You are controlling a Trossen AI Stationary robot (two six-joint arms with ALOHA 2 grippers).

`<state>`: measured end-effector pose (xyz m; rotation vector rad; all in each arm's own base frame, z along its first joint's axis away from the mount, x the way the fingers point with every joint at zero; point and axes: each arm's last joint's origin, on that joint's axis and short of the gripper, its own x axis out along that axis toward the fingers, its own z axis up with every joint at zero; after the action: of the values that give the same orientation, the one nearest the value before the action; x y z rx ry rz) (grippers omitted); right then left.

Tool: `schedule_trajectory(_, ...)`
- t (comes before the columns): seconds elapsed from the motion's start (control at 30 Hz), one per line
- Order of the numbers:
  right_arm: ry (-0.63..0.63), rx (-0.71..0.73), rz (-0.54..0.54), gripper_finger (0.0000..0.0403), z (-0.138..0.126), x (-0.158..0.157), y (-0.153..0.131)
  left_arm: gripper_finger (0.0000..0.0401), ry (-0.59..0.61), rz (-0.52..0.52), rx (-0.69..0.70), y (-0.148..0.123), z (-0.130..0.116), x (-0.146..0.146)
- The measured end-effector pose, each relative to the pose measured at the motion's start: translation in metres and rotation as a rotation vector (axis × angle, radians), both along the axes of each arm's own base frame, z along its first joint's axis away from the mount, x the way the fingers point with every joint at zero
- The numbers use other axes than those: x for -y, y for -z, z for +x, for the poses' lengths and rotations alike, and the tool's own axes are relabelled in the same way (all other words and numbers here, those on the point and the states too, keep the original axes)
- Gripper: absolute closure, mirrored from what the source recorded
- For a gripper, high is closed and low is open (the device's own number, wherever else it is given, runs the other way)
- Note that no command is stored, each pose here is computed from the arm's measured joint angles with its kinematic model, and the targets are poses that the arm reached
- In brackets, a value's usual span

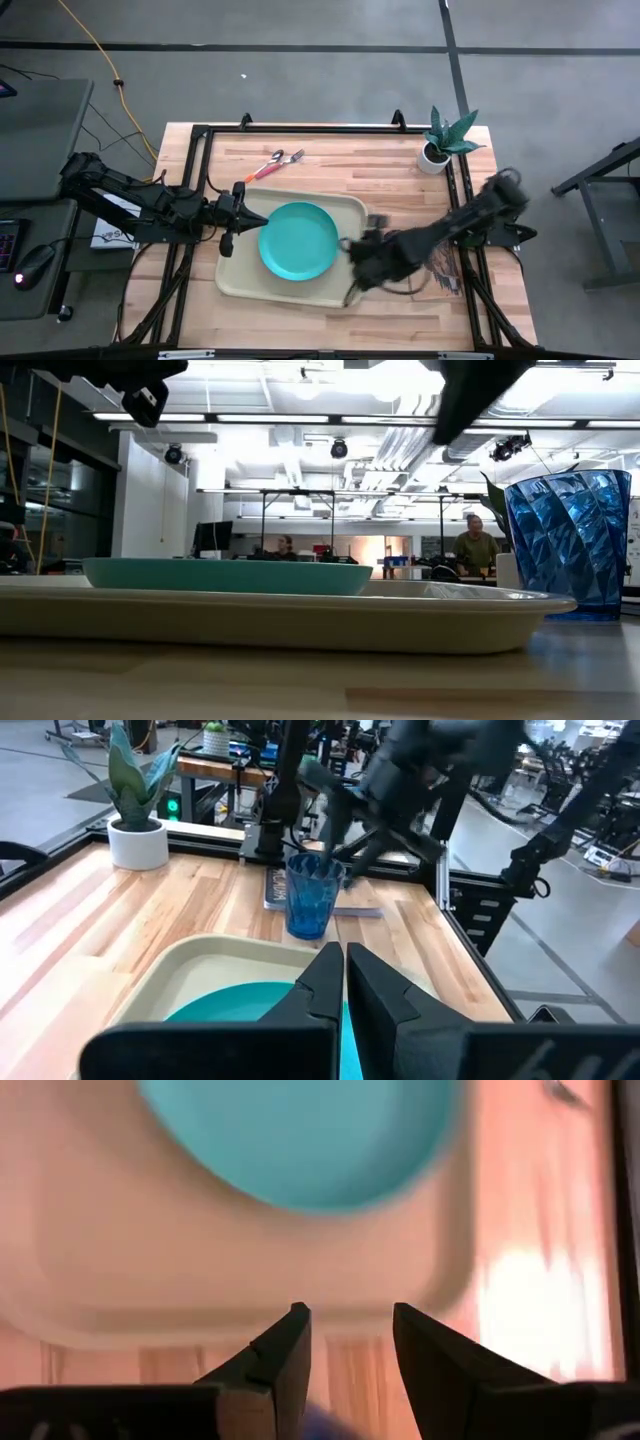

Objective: Pick and place plate/cup/fork/spoon on tray
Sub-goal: Put the blue crystal glass on the top right of the gray serving tray

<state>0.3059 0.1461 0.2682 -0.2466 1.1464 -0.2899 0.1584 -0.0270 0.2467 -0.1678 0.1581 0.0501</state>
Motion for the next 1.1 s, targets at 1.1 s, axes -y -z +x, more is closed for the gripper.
schedule_trajectory(1.1, 0.823, 0.173, 0.546, 0.0269, -0.120, 0.056, 0.016, 0.0401, 0.042, -0.056, -0.005, 0.001, -0.001, 0.004)
